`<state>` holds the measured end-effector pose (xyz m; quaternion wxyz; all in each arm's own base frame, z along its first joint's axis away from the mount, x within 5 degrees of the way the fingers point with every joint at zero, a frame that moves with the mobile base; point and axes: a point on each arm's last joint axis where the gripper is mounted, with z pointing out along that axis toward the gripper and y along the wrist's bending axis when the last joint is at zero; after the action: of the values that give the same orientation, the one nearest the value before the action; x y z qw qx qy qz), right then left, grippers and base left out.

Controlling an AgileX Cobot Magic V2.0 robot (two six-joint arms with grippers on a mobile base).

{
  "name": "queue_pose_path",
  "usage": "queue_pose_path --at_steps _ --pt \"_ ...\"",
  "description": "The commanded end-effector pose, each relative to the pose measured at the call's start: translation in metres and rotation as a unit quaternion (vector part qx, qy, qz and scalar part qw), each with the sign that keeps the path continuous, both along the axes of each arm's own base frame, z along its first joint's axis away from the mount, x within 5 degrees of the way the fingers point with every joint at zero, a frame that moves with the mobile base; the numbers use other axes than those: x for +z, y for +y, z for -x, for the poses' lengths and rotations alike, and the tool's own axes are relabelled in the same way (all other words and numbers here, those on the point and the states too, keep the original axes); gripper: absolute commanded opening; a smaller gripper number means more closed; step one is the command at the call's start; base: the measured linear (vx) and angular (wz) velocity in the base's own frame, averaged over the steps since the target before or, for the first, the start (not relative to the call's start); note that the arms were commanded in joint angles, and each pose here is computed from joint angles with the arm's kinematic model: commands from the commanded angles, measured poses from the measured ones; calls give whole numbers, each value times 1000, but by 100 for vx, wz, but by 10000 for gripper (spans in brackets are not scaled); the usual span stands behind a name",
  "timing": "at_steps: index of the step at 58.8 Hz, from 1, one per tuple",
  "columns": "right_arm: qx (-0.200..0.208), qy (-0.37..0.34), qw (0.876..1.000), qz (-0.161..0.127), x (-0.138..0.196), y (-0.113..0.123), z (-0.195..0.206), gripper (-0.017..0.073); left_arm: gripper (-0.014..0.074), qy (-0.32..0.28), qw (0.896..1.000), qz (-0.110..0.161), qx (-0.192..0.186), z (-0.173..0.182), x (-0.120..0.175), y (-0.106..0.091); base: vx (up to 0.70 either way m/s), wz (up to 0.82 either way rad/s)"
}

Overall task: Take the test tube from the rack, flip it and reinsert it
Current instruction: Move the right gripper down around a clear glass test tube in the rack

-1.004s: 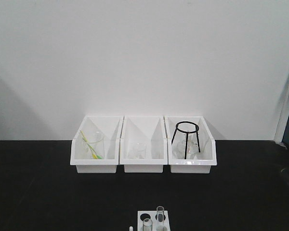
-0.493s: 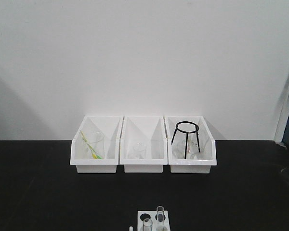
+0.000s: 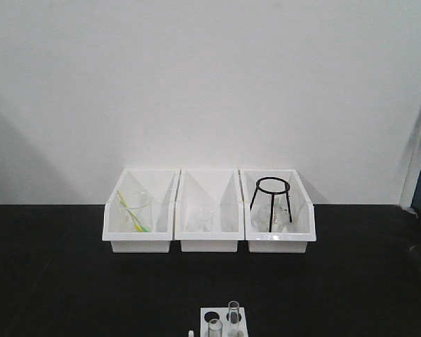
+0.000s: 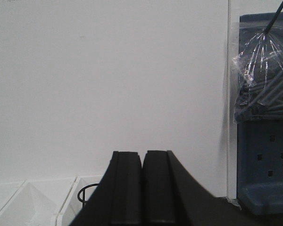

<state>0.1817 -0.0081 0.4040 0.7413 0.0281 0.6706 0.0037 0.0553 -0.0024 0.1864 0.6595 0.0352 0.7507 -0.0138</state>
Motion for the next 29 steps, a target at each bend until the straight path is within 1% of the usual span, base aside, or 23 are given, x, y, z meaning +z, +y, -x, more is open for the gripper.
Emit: queue_pose_path --at_steps 1,6,12,17,22,25,28,29 --pt "8 -56 998 9 20 2 4 106 -6 -45 999 11 -7 0 9 -1 0 0" --pt "6 -49 999 8 19 1 4 195 -6 -45 999 11 -7 0 9 -1 0 0" --pt "3 -38 999 7 17 0 4 323 -6 -45 999 11 -7 0 9 -1 0 0" --pt "-1 -28 1000 7 15 0 3 448 -6 -45 999 11 -7 0 9 -1 0 0" --pt "1 -35 999 6 17 0 4 520 -6 -45 999 11 -7 0 9 -1 0 0" --pt "3 -40 999 -2 18 0 6 549 -6 -45 999 11 -7 0 9 -1 0 0" --pt "8 -50 998 -31 20 1 8 563 -6 -45 999 11 -7 0 9 -1 0 0" --pt "10 -53 998 -37 21 1 8 563 -6 -45 999 11 -7 0 9 -1 0 0"
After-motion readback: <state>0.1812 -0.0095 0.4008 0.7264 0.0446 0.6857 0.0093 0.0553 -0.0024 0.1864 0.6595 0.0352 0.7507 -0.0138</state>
